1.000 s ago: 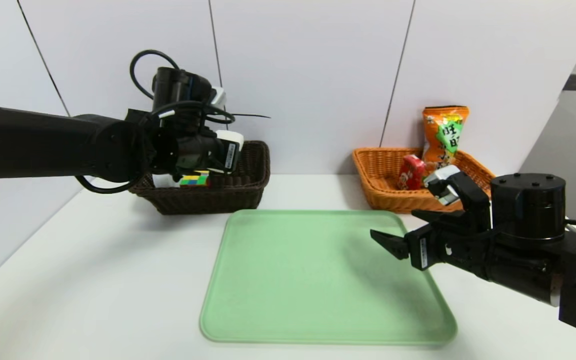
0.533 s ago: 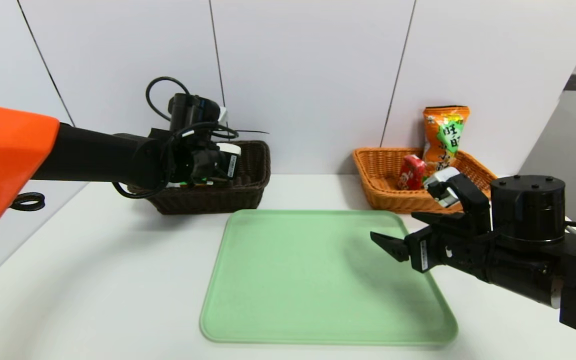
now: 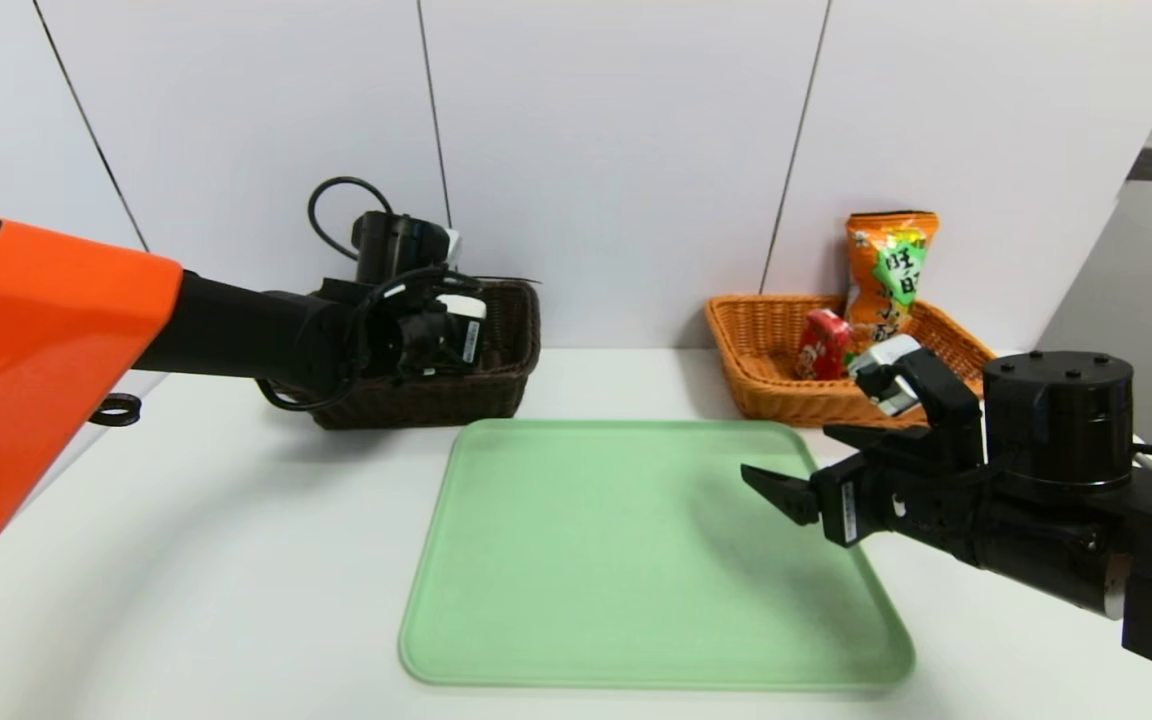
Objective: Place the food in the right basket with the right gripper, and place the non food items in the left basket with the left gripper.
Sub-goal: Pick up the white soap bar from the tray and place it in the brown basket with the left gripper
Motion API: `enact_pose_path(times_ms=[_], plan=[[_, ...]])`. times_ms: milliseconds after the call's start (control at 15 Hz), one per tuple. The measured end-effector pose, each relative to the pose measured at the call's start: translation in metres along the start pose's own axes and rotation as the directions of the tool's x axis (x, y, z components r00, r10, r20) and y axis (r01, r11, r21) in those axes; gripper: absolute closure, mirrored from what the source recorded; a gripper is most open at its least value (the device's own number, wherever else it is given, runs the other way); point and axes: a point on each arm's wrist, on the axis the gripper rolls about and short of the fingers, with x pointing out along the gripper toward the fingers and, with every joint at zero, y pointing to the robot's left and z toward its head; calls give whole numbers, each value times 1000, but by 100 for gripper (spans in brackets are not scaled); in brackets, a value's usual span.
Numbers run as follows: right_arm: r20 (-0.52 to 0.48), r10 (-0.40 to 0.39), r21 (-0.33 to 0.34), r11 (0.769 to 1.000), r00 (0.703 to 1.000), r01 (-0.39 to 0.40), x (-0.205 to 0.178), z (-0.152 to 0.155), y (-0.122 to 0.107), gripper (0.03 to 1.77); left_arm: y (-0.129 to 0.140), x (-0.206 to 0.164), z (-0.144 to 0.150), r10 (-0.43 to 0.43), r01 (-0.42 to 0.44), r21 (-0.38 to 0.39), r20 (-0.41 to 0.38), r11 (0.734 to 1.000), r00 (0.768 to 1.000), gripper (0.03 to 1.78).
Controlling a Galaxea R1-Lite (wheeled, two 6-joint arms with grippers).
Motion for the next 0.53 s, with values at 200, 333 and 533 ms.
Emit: enact_pose_path(times_ms=[200,333,533], plan=[[3,0,1,1000,1000,0,-1,0,0,9,-1,1,-2,-1,1,3,-9,1000,1000,84],[4,-2,2,1000,1000,2,-2,0,0,9,0,1,-2,0,0,4,-11,1000,1000,84],[6,-1,2,1000,1000,1,-2,1,0,9,0,0,-2,0,0,5,-11,1000,1000,84]])
